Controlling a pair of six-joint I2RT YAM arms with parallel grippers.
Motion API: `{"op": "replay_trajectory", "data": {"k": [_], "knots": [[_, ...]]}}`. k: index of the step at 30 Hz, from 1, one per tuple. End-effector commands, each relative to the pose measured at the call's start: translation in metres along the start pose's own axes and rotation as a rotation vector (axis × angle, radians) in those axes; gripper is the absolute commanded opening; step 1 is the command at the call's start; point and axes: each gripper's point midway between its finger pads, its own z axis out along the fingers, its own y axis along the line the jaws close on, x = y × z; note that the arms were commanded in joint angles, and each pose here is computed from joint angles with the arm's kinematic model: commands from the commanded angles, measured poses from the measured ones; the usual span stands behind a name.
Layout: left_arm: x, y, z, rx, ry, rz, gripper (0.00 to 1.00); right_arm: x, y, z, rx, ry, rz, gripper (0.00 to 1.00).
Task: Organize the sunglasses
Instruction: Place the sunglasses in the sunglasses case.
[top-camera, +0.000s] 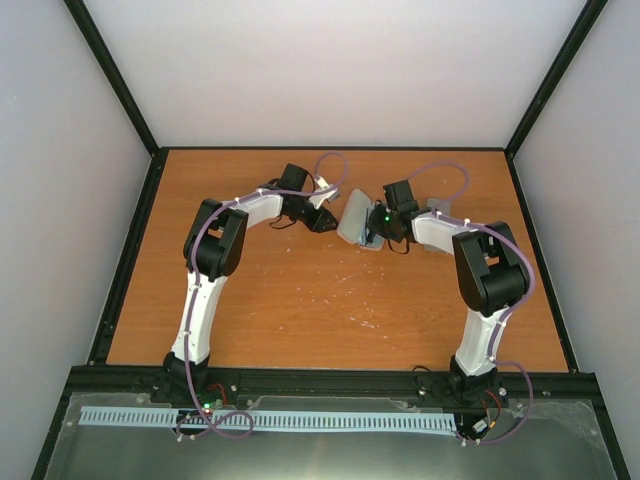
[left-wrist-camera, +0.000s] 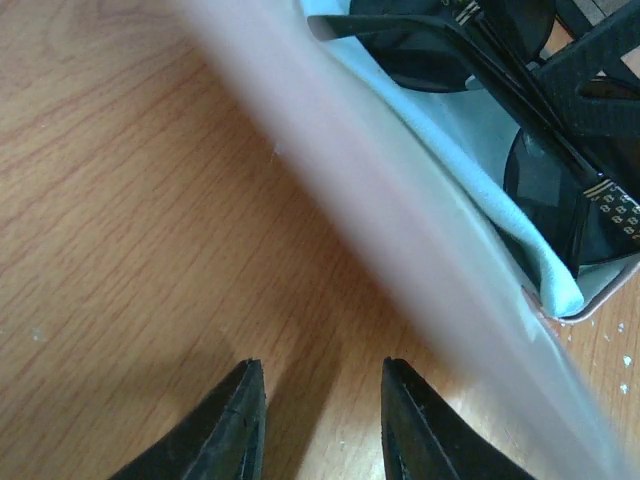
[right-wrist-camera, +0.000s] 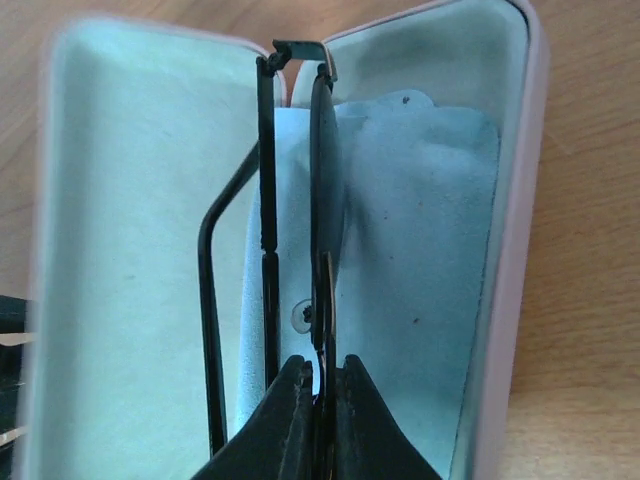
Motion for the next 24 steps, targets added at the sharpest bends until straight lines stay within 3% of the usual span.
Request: {"op": "replay_trajectory", "data": {"k": [1,5,8,12,18,24], "knots": [[-0.020,-0.013,-0.012,-0.011,-0.034,0.052,0.34,0.029,-0.039,0.006,0.145,0.093,-0.010,0.07],[-0.019,-0.014,-0.010,-0.009,-0.029,0.055,0.34,0.030,-0.042,0.004,0.159,0.094,-0.015,0.08],[-0.018,-0.015,-0.010,-0.010,-0.026,0.056,0.34,0.029,-0.042,0.002,0.166,0.093,-0.019,0.19],[-0.016,-0.016,-0.009,-0.011,-0.022,0.060,0.34,0.026,-0.046,-0.003,0.192,0.080,-0.033,0.22],[-0.015,-0.018,-0.007,-0.006,-0.018,0.063,0.34,0.022,-0.052,-0.010,0.220,0.072,-0.042,0.51],[-0.012,-0.021,-0.004,-0.003,-0.011,0.069,0.34,0.011,-0.056,-0.024,0.251,0.028,-0.055,0.56]]}}
